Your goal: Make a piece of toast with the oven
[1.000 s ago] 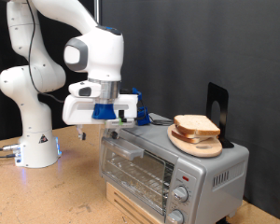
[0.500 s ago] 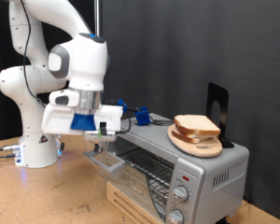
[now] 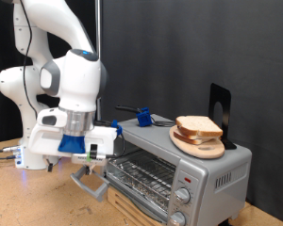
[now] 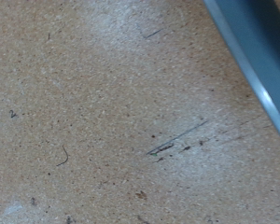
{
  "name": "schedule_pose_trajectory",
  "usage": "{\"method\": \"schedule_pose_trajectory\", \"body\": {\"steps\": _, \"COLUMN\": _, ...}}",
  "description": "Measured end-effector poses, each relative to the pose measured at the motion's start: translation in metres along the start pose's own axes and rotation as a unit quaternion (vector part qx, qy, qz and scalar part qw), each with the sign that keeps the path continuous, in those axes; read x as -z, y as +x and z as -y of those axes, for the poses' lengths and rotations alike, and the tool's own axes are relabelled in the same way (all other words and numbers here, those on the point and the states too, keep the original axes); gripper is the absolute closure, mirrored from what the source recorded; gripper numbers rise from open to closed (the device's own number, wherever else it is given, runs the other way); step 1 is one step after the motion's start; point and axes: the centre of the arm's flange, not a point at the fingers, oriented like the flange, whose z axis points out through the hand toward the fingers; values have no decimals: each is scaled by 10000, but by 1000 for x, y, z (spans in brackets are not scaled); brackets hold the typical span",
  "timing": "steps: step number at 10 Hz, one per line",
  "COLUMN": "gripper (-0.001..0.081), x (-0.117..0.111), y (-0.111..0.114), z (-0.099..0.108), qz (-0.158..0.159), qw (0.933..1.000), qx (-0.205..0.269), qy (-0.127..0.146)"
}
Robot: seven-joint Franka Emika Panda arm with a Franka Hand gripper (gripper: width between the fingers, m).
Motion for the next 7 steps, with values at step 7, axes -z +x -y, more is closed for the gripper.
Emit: {"method": "schedule_pose_trajectory", "body": {"steps": 7, "gripper": 6, "x": -59, "y": 7, "z": 3, "qz": -59, "qw": 9995, "qx": -61, "qy": -308}}
